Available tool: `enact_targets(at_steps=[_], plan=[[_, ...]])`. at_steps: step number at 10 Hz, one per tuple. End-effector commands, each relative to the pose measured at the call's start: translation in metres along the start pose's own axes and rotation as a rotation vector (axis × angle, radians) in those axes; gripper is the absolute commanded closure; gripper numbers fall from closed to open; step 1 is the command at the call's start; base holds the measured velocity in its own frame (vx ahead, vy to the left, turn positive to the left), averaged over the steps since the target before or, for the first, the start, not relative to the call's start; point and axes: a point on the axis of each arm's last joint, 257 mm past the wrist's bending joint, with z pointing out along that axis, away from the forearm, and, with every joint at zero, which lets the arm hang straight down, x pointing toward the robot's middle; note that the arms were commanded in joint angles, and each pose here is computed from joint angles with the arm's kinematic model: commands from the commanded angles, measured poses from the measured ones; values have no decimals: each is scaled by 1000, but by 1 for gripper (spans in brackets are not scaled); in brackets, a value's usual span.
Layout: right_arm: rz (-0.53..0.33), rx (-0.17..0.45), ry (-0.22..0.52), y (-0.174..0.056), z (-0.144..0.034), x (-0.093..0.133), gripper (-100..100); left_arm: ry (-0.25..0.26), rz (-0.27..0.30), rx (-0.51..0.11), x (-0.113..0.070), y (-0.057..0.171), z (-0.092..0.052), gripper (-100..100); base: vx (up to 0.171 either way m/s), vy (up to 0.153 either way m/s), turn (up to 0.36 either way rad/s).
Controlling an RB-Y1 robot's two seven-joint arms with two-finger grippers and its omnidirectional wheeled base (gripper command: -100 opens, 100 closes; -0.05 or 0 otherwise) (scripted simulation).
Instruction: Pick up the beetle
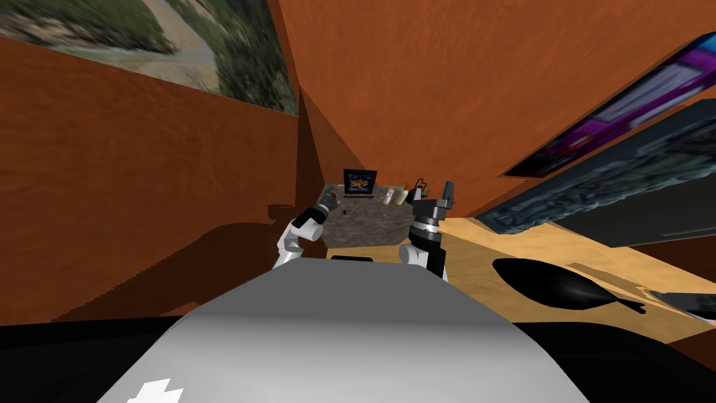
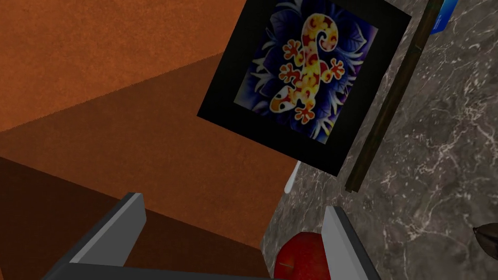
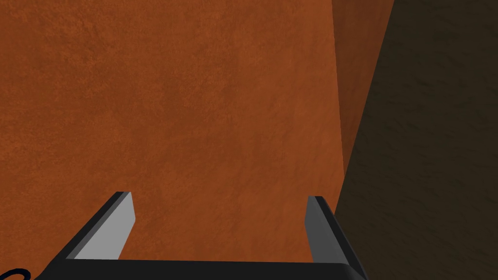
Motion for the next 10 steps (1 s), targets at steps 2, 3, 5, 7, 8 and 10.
enact_targets(at_steps=[2,3,5,7,8,10], plan=[[0,0,0,0,0,0,0,-7,-36,-74,2,18,5,-100,28,8,-24],[0,0,0,0,0,0,0,-1,-65,-107,7,26,11,-100,28,11,-28],[0,0,0,0,0,0,0,-17,-64,-142,3,35,10,-100,16,3,-8],[0,0,0,0,0,0,0,-25,-91,-202,4,50,14,-100,18,3,-25],[0,0,0,0,0,0,0,-22,-117,-234,9,58,18,-100,27,11,-26],[0,0,0,0,0,0,0,-38,-115,-267,5,66,16,-100,18,6,-8]])
